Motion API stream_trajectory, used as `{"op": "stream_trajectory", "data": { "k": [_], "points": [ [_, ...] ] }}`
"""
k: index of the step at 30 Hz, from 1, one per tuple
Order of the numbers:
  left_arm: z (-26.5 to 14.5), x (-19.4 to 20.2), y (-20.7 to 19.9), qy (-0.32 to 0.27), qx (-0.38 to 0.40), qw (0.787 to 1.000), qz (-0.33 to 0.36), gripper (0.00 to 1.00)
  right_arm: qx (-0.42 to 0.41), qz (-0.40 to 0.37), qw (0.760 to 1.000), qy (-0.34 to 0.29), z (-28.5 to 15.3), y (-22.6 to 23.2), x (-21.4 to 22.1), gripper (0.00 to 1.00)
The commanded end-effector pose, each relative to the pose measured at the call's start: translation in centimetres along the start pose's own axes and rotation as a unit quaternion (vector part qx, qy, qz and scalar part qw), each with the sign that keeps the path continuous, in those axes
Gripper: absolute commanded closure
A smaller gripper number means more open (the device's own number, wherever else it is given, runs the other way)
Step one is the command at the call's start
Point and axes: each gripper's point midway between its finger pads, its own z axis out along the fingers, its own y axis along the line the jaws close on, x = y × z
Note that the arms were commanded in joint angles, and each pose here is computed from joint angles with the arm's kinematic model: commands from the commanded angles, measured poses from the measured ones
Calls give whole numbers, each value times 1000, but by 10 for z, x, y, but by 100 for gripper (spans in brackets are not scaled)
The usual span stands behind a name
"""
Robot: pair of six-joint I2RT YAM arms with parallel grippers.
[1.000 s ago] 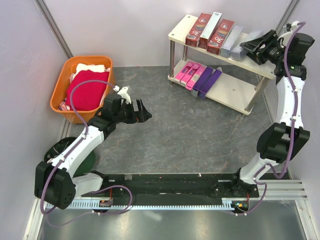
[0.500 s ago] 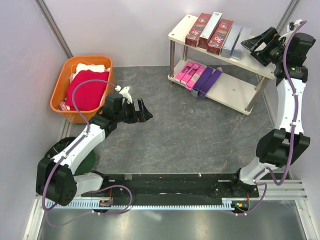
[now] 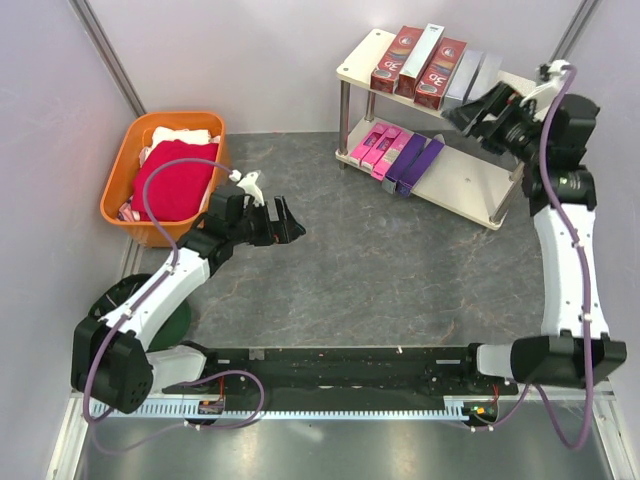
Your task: Place and organize the toothpastes onto the shelf
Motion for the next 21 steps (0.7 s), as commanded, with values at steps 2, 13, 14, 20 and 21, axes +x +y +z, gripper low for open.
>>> {"op": "stream_trajectory", "data": {
  "k": [2, 13, 14, 20, 21],
  "points": [
    [-21, -28, -23, -64, 41, 996, 45, 0, -38, -54, 998, -3, -22, 34, 37, 2],
    [-43, -23, -21, -147, 59, 986, 48, 0, 2, -52, 996, 72, -31, -35, 163, 2],
    [-43, -27, -23, -157, 65, 984, 51, 0, 7, -52, 995, 80, -31, -42, 172, 2],
    [-31, -20, -14, -141, 51, 988, 47, 0, 42, -35, 990, 126, -41, -91, 242, 2],
    [-28, -17, -11, -136, 49, 988, 45, 0, 48, -38, 990, 125, -42, -96, 245, 2]
  ]
}}
